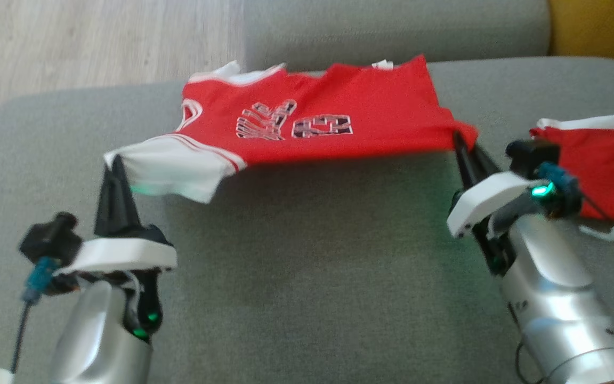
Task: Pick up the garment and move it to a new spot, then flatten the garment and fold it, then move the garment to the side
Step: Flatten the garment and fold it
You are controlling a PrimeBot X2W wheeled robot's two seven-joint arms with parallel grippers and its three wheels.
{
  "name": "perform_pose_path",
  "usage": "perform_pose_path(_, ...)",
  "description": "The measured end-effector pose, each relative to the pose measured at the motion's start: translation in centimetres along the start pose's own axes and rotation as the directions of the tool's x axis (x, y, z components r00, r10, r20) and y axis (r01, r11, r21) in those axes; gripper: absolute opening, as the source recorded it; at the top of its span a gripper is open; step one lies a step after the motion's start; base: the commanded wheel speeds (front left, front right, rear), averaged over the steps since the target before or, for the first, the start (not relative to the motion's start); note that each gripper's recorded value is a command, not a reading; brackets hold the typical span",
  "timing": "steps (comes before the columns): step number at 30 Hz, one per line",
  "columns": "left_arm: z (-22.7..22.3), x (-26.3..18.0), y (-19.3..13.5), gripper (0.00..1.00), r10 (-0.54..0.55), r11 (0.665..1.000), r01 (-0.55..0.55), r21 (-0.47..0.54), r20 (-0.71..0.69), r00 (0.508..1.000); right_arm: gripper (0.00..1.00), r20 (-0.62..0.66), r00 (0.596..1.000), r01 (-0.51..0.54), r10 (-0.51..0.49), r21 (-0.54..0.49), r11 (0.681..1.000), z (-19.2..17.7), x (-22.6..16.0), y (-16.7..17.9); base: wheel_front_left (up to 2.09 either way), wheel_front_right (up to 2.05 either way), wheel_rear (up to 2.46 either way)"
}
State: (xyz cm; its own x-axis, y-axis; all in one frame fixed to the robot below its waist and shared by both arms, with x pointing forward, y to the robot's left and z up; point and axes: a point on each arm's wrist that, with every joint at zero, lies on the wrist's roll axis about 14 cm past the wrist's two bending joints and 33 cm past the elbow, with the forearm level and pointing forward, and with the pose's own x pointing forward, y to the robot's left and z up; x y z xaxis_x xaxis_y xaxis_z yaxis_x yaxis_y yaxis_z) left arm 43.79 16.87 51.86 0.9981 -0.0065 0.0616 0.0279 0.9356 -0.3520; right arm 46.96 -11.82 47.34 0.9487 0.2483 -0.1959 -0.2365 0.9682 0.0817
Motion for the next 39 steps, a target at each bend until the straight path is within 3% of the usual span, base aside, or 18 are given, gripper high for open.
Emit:
perform_pose_path(4, 4.2, 0.2, -1.4, 0.0, -0.038, 0.997, 0.045, -0.055, 0.121, 0.992, 0.0, 0.161, 0.987, 0.0, 0.011, -0.067, 0.998, 5.6, -0.9, -0.6, 0.0, 0.0, 0.0)
perform_pose_path(8, 9.4, -0.1, -4.1, 0.0, -0.116, 0.987, 0.142, -0.081, 0.264, 0.958, 0.0, 0.333, 0.942, 0.022, 0.034, -0.162, 0.987, 12.1, -2.9, -1.6, 0.0, 0.0, 0.0)
perform_pose_path(16, 22.3, -2.9, -9.7, 0.0, -0.24, 0.938, 0.338, -0.076, 0.562, 0.792, 0.0, 0.577, 0.812, 0.09, 0.083, -0.264, 0.96, 23.0, -9.2, -2.2, 0.0, 0.0, 0.0)
perform_pose_path(19, 25.1, -3.8, -10.9, 0.0, -0.256, 0.923, 0.376, -0.085, 0.594, 0.762, 0.0, 0.592, 0.802, 0.108, 0.071, -0.261, 0.959, 24.0, -10.9, -2.3, 0.0, 0.0, 0.0)
perform_pose_path(24, 24.6, -1.2, -10.6, 0.0, -0.255, 0.937, 0.341, -0.081, 0.51, 0.821, 0.0, 0.545, 0.838, 0.131, 0.034, -0.262, 0.956, 23.4, -10.2, -3.1, 0.0, 0.0, 0.0)
perform_pose_path(28, 21.9, 4.2, -9.6, 0.0, -0.233, 0.952, 0.29, -0.101, 0.381, 0.895, 0.0, 0.447, 0.894, 0.11, 0.015, -0.251, 0.962, 21.4, -6.2, -4.0, 0.0, 0.0, 0.0)
perform_pose_path(31, 20.7, 9.0, -8.3, 0.0, -0.212, 0.969, 0.242, -0.058, 0.316, 0.925, 0.0, 0.396, 0.918, 0.096, 0.02, -0.272, 0.957, 21.4, -1.9, -4.7, 0.0, 0.0, 0.0)
perform_pose_path(35, 19.9, 13.8, -7.3, 0.0, -0.184, 0.978, 0.203, -0.039, 0.283, 0.941, 0.0, 0.396, 0.918, 0.106, 0.017, -0.289, 0.951, 23.2, 2.6, -5.7, 0.0, 0.0, 0.0)
perform_pose_path(39, 20.2, 18.4, -6.5, 0.0, -0.166, 0.984, 0.177, -0.007, 0.313, 0.935, 0.0, 0.454, 0.891, 0.152, 0.018, -0.334, 0.93, 26.1, 7.2, -6.8, 0.0, 0.0, 0.0)
